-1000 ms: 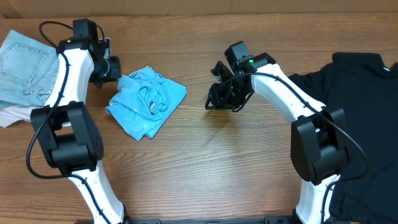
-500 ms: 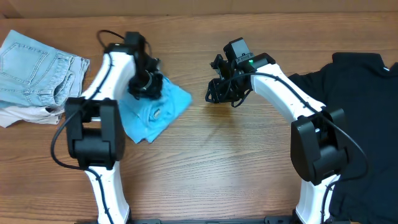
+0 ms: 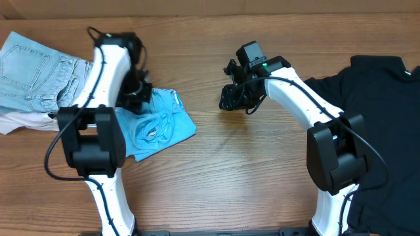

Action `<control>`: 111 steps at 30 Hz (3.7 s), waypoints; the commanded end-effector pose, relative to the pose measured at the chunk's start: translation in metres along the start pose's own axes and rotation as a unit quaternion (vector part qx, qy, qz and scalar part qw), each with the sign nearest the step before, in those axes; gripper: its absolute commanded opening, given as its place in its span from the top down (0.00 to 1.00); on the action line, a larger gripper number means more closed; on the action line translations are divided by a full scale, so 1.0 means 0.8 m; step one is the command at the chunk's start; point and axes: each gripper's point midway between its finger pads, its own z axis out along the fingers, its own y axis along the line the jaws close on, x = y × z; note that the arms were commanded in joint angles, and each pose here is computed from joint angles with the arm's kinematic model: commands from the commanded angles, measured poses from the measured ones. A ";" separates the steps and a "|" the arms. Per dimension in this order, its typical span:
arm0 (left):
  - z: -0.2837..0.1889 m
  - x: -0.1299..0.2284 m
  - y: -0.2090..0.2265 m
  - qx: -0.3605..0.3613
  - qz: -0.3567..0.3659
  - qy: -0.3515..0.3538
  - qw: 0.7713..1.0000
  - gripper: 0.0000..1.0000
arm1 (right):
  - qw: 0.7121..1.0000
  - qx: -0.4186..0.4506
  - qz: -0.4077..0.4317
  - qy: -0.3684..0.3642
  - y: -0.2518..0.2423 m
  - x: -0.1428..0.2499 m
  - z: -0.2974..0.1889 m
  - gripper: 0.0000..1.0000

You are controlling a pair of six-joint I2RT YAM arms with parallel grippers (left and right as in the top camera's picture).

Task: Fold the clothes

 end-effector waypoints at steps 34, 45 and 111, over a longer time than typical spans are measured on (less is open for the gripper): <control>0.017 0.001 -0.021 0.059 0.082 0.008 0.995 0.96 | 0.999 -0.051 -0.010 0.009 0.032 0.006 0.025 0.56; -0.058 0.021 0.104 -0.019 -0.143 -0.007 0.990 0.96 | 0.999 -0.048 -0.010 0.008 0.030 0.006 0.025 0.56; 0.054 0.073 -0.208 0.138 0.210 0.065 0.966 0.96 | 0.984 0.001 0.178 0.033 -0.111 0.026 -0.032 0.43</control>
